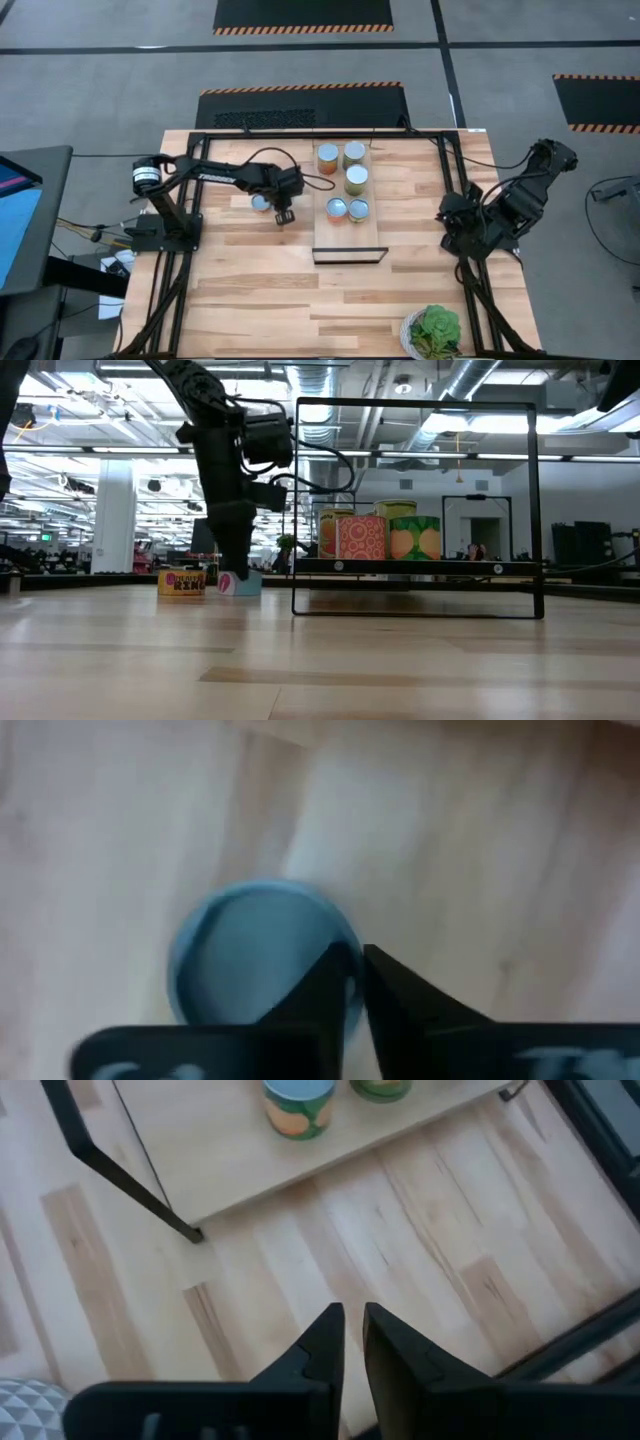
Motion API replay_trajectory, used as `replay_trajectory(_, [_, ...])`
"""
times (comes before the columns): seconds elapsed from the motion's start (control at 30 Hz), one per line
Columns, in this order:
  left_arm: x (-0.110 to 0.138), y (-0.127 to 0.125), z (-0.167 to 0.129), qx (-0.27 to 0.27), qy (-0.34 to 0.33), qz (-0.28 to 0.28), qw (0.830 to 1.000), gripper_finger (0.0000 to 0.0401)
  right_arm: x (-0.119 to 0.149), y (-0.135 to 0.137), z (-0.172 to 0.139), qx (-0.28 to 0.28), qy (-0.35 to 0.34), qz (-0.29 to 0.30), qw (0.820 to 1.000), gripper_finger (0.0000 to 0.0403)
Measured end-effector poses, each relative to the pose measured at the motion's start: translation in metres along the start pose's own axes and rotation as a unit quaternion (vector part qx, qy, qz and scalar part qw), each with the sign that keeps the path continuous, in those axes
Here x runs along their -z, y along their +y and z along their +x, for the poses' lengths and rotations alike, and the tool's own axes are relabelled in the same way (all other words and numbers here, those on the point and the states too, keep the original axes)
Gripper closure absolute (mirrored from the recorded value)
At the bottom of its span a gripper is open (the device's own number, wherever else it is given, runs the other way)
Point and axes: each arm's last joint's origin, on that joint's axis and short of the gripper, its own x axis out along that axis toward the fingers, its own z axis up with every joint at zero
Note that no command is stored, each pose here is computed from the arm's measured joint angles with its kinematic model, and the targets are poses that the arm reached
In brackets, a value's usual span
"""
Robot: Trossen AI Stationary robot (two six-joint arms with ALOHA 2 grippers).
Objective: Pick and place cans onto a shelf
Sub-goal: Put the canned salmon on the shelf
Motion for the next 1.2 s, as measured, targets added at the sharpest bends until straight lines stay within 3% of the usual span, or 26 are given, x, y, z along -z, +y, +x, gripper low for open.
replay_trajectory(0.3, [-0.023, -0.031, -0.040, 0.010, 0.032, 0.022, 0.999, 0.0399, 0.000, 0.000, 0.000, 0.000, -0.001, 0.009, 1.000, 0.0337])
replay_trajectory(0.63, [-0.040, -0.098, -0.082, 0.039, -0.042, 0.104, 0.993, 0.0401, 0.000, 0.000, 0.000, 0.000, 0.000, 0.008, 1.000, 0.0337])
replay_trajectory(0.9, [-0.047, -0.118, -0.074, 0.049, -0.092, 0.121, 0.987, 0.0401, 0.000, 0.000, 0.000, -0.001, -0.001, 0.009, 1.000, 0.0337])
replay_trajectory(1.2, [-0.057, -0.126, -0.062, 0.113, -0.115, 0.121, 0.979, 0.0401, 0.000, 0.000, 0.000, -0.001, 0.000, 0.007, 1.000, 0.0337])
